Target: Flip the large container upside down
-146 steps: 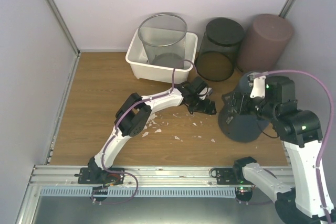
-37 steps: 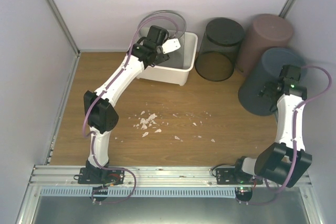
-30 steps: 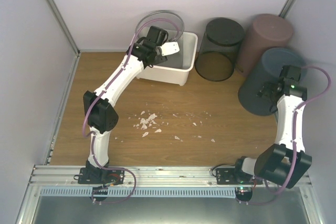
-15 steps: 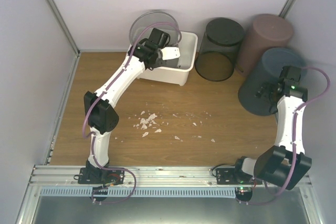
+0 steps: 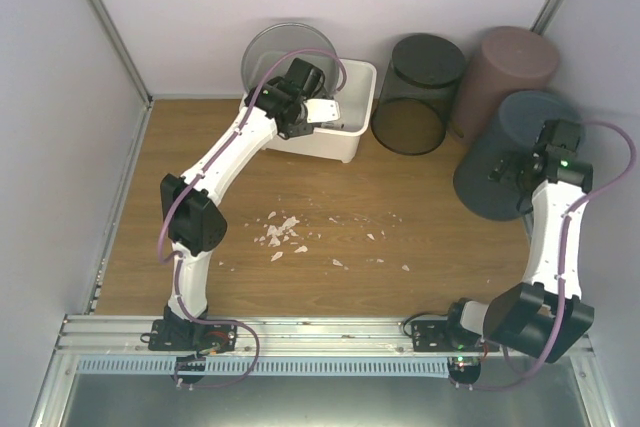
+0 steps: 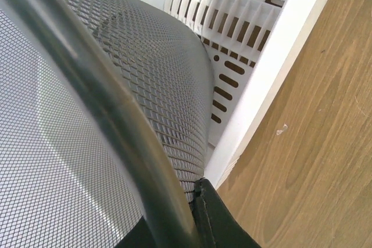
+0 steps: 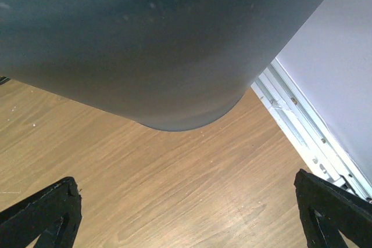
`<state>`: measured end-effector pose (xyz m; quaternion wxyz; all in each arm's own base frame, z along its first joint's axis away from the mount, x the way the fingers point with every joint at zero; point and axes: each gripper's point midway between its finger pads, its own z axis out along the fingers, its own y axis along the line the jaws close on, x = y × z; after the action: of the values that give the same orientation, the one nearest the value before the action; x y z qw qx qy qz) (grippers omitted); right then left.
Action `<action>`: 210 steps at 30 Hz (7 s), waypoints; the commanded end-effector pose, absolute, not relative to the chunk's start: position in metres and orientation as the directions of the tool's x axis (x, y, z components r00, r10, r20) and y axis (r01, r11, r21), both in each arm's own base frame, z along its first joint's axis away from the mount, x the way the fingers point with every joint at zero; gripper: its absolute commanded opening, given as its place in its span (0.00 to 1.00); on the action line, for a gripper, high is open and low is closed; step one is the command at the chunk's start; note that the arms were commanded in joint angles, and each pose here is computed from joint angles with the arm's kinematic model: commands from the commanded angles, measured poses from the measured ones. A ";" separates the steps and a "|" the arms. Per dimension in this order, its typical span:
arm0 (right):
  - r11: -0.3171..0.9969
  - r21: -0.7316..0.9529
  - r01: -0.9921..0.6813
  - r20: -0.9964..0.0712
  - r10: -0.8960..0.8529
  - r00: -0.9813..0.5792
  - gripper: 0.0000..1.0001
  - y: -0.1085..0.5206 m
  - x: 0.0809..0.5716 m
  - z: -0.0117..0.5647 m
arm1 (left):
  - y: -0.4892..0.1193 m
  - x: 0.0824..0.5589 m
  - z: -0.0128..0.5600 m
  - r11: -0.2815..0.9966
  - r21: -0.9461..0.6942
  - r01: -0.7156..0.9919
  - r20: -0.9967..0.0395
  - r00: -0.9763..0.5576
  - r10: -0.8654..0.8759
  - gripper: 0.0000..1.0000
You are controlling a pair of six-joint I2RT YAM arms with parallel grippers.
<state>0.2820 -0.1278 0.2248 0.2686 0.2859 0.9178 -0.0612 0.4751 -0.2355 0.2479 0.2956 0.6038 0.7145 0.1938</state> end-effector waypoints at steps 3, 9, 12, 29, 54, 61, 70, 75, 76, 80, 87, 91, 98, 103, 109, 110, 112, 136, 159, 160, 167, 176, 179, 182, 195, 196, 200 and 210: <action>0.851 0.072 0.520 -0.590 0.457 -0.666 1.00 -0.123 0.281 0.261 | -0.243 0.478 0.360 0.351 0.773 0.528 -0.395 -0.033 0.918 0.00; 0.887 0.133 0.442 -0.646 0.416 -0.640 1.00 -0.107 0.285 0.294 | -0.264 0.438 0.425 0.452 0.749 0.484 -0.547 0.067 0.835 0.00; 0.890 0.147 0.431 -0.670 0.410 -0.618 1.00 -0.104 0.283 0.307 | -0.273 0.415 0.459 0.502 0.729 0.466 -0.618 0.132 0.775 0.00; 0.925 0.219 0.310 -0.902 0.312 -0.297 1.00 -0.075 0.249 0.483 | -0.310 0.303 0.574 0.595 0.192 0.781 -0.973 0.230 0.011 0.00; 0.912 0.398 -0.097 -0.895 0.363 -0.259 1.00 0.013 0.213 0.539 | -0.325 0.231 0.526 -0.210 -0.427 0.880 -0.844 -0.471 -0.256 0.00; 0.876 0.474 -0.094 -0.839 0.416 -0.351 1.00 0.019 0.216 0.517 | -0.328 0.208 0.472 -0.318 -0.487 0.813 -0.810 -0.557 -0.185 0.00; 0.841 0.519 -0.152 -0.812 0.430 -0.395 1.00 0.035 0.208 0.511 | -0.338 0.198 0.426 -0.525 -0.574 0.629 -0.668 -0.730 -0.144 0.00; 0.837 0.534 -0.120 -0.790 0.444 -0.423 1.00 0.032 0.211 0.496 | -0.354 0.196 0.395 -0.568 -0.629 0.530 -0.595 -0.799 -0.087 0.00; 0.838 0.534 -0.111 -0.788 0.446 -0.425 1.00 0.031 0.210 0.493 | -0.355 0.194 0.389 -0.580 -0.632 0.513 -0.580 -0.810 -0.085 0.00; 0.839 0.535 -0.101 -0.784 0.448 -0.430 1.00 0.030 0.210 0.489 | -0.367 0.191 0.365 -0.581 -0.674 0.456 -0.526 -0.848 -0.056 0.00; 0.843 0.532 -0.077 -0.778 0.451 -0.437 1.00 0.027 0.210 0.480 | -0.390 0.191 0.353 -0.592 -0.694 0.410 -0.489 -0.872 -0.031 0.00; 0.849 0.525 -0.060 -0.777 0.450 -0.441 1.00 0.025 0.210 0.474 | -0.404 0.198 0.347 -0.599 -0.715 0.361 -0.439 -0.898 -0.017 0.00; 0.857 0.514 -0.046 -0.778 0.443 -0.446 1.00 0.021 0.213 0.470 | -0.429 0.206 0.324 -0.592 -0.763 0.258 -0.343 -0.939 0.033 0.00; 0.862 0.507 -0.030 -0.774 0.439 -0.456 0.99 0.018 0.214 0.462 | -0.444 0.207 0.315 -0.594 -0.778 0.207 -0.303 -0.951 0.065 0.00; 0.866 0.500 -0.023 -0.770 0.432 -0.469 1.00 0.017 0.216 0.455 | -0.453 0.209 0.313 -0.601 -0.780 0.173 -0.280 -0.956 0.088 0.00; 0.867 0.498 -0.020 -0.770 0.431 -0.471 1.00 0.016 0.216 0.454 | -0.454 0.210 0.312 -0.600 -0.782 0.169 -0.277 -0.956 0.091 0.00; 0.868 0.496 -0.018 -0.769 0.430 -0.472 1.00 0.016 0.217 0.453 | -0.456 0.212 0.305 -0.590 -0.792 0.156 -0.264 -0.959 0.100 0.00; 0.867 0.498 -0.018 -0.764 0.428 -0.483 1.00 0.017 0.216 0.448 | -0.450 0.236 0.245 -0.476 -0.871 0.122 -0.203 -0.972 0.122 0.04; 0.868 0.496 -0.003 -0.751 0.427 -0.503 1.00 0.015 0.217 0.436 | -0.442 0.261 0.220 -0.435 -0.883 0.176 -0.237 -0.967 0.090 0.06; 0.868 0.496 0.001 -0.749 0.429 -0.505 1.00 0.015 0.217 0.434 | -0.442 0.262 0.218 -0.433 -0.884 0.173 -0.235 -0.968 0.092 0.06; 0.868 0.497 0.019 -0.739 0.434 -0.515 1.00 0.012 0.218 0.427 | -0.444 0.265 0.199 -0.407 -0.901 0.154 -0.211 -0.972 0.099 0.13; 0.867 0.497 0.025 -0.735 0.436 -0.520 1.00 0.012 0.218 0.423 | -0.442 0.266 0.187 -0.384 -0.914 0.134 -0.189 -0.976 0.110 0.21; 0.867 0.498 0.023 -0.733 0.435 -0.522 1.00 0.012 0.218 0.422 | -0.440 0.267 0.184 -0.377 -0.917 0.131 -0.185 -0.977 0.109 0.21; 0.866 0.499 0.024 -0.732 0.436 -0.524 1.00 0.013 0.217 0.421 | -0.438 0.267 0.179 -0.366 -0.922 0.127 -0.179 -0.977 0.113 0.22; 0.863 0.506 0.012 -0.731 0.436 -0.525 1.00 0.017 0.212 0.419 | -0.421 0.266 0.170 -0.328 -0.933 0.147 -0.190 -0.976 0.103 0.48; 0.862 0.507 0.009 -0.731 0.436 -0.525 1.00 0.018 0.211 0.419 | -0.420 0.264 0.169 -0.323 -0.936 0.142 -0.186 -0.977 0.107 0.53; 0.859 0.512 0.008 -0.729 0.439 -0.526 1.00 0.019 0.209 0.418 | -0.412 0.257 0.161 -0.296 -0.944 0.143 -0.184 -0.976 0.117 0.67; 0.843 0.536 0.033 -0.682 0.456 -0.571 1.00 0.025 0.200 0.385 | -0.376 0.250 0.152 -0.233 -0.957 0.174 -0.206 -0.971 0.119 0.84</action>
<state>0.2050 0.0205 0.3980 0.4506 0.1439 0.8501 0.2317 0.2642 -0.4006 0.0847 -0.0899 -0.0152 0.6910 -0.7171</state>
